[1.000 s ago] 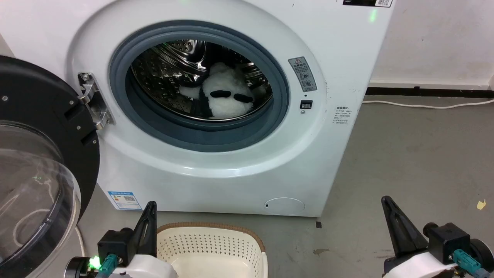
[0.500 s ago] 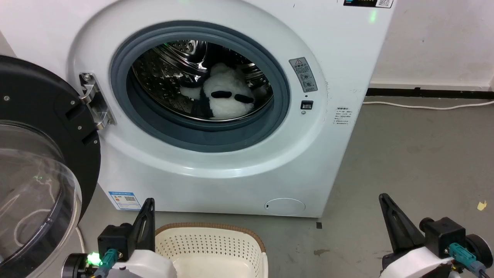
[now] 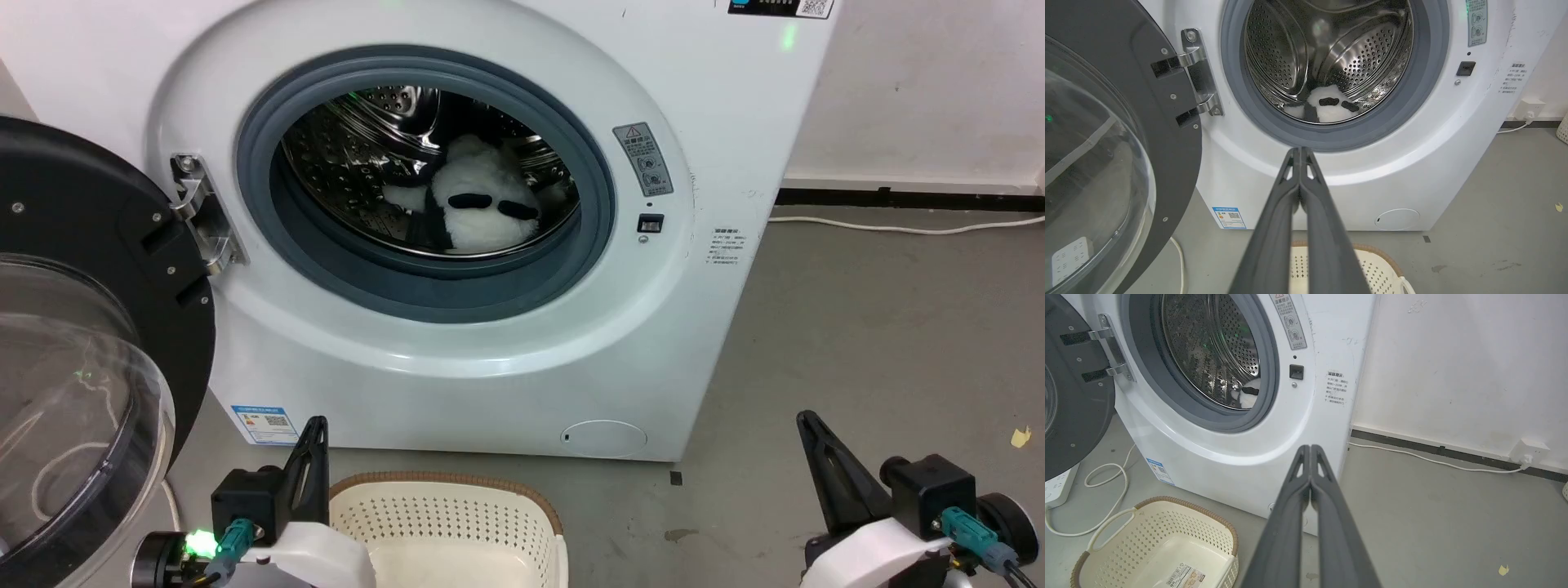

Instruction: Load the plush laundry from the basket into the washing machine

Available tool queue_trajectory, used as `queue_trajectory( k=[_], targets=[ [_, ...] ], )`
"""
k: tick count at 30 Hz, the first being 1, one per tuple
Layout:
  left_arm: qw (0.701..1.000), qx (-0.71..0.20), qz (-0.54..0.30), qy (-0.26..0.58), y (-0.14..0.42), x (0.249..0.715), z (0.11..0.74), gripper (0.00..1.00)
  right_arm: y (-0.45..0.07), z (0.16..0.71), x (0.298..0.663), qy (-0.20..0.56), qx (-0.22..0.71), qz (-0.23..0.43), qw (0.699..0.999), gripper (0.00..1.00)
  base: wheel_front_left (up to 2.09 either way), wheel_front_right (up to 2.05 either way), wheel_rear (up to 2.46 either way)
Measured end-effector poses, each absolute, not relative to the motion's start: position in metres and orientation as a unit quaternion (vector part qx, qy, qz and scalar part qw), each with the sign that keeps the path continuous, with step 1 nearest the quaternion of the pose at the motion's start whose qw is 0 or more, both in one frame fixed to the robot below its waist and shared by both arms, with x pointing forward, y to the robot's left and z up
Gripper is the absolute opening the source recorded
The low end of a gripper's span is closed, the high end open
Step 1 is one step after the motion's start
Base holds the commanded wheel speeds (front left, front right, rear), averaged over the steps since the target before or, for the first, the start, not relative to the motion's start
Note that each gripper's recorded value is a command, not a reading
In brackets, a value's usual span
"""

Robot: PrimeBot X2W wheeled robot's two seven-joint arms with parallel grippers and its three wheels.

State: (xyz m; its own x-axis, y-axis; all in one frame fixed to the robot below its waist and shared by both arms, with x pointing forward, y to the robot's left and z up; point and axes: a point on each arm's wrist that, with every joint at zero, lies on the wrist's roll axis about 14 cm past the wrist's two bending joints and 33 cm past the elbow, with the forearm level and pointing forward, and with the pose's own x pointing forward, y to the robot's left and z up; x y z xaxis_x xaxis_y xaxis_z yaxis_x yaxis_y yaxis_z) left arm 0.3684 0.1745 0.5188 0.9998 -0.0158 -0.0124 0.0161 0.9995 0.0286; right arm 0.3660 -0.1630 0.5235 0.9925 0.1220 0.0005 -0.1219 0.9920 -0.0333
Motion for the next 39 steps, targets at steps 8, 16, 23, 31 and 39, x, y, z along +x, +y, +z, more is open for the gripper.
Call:
queue_trajectory(
  k=[8,16,23,31,39],
  targets=[
    [1.0,0.019,-0.005,0.008,0.1759,0.3684,0.5201,0.0,-0.1611,0.5258,0.3688,0.0,-0.021,0.064,0.998,0.0,0.0,0.0,0.0],
    [1.0,0.024,-0.002,0.01,0.1775,0.3691,0.521,0.0,-0.16,0.5243,0.369,0.006,-0.021,0.065,0.998,0.0,0.0,0.0,0.0],
    [1.0,0.024,-0.001,0.01,0.1778,0.3691,0.5212,0.0,-0.16,0.5244,0.369,0.005,-0.021,0.065,0.998,0.0,0.0,0.0,0.0],
    [1.0,0.024,-0.001,0.01,0.1779,0.3692,0.5212,0.0,-0.16,0.5243,0.369,0.005,-0.022,0.065,0.998,0.0,0.0,0.0,0.0],
    [1.0,0.024,-0.001,0.01,0.1779,0.3692,0.5212,0.0,-0.16,0.5244,0.369,0.005,-0.022,0.065,0.998,0.0,0.0,0.0,0.0]
  ],
)
